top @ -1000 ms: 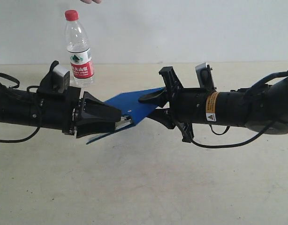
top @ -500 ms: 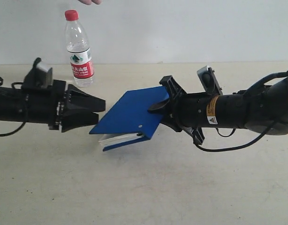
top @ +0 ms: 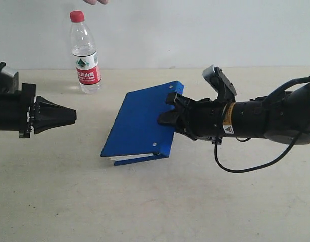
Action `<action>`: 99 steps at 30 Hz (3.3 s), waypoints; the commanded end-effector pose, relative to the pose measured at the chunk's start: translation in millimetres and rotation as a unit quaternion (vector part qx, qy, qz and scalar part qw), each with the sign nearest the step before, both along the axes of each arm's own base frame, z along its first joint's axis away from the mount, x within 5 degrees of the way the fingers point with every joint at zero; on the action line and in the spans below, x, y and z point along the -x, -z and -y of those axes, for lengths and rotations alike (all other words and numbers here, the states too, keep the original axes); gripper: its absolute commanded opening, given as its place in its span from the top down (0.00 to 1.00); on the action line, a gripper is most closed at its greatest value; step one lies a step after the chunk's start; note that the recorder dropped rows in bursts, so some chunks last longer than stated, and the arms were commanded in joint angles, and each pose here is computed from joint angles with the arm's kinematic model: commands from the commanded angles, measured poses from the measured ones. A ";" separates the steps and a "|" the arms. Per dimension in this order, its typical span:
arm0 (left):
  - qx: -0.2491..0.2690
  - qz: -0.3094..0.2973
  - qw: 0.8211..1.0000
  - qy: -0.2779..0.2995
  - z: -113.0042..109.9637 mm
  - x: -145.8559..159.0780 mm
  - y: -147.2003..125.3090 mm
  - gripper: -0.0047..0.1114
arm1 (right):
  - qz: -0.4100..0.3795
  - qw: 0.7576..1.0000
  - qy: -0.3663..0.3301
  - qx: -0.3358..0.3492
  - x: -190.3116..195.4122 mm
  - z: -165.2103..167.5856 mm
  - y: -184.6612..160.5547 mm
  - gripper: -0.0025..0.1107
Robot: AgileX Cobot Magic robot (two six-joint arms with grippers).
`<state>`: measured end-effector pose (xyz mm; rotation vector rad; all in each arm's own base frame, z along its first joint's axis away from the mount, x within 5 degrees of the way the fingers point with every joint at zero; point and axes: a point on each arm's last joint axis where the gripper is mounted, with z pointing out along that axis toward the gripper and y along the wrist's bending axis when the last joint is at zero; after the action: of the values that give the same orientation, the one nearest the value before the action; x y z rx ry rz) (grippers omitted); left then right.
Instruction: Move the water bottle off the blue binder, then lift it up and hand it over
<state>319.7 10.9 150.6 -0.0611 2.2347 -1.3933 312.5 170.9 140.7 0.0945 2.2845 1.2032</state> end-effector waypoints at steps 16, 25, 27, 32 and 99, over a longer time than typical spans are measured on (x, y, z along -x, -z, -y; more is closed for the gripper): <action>-0.387 0.153 0.791 -0.448 -57.5 98.8 -136.5 0.92 | 0.320 0.911 -0.160 0.204 92.5 36.2 -144.9 0.98; -0.380 0.129 0.820 -0.407 -34.6 148.7 -92.8 0.92 | 0.363 0.886 -0.196 0.211 123.4 2.0 -153.8 0.98; -0.388 0.110 0.813 -0.421 -36.0 157.5 -80.7 0.92 | 0.378 0.872 -0.203 0.237 121.7 -6.4 -149.3 0.98; -0.397 0.074 0.809 -0.427 -34.4 174.4 -56.1 0.92 | 0.425 0.845 -0.211 0.246 112.9 -32.0 -166.6 0.98; -0.414 0.454 0.683 -0.396 14.7 273.6 -109.8 0.92 | 0.206 0.938 -0.072 0.267 225.2 94.6 -31.5 0.97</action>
<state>47.4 -0.2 267.9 -0.0270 1.4048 0.2050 86.7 73.1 190.2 -0.4911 2.0671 0.5516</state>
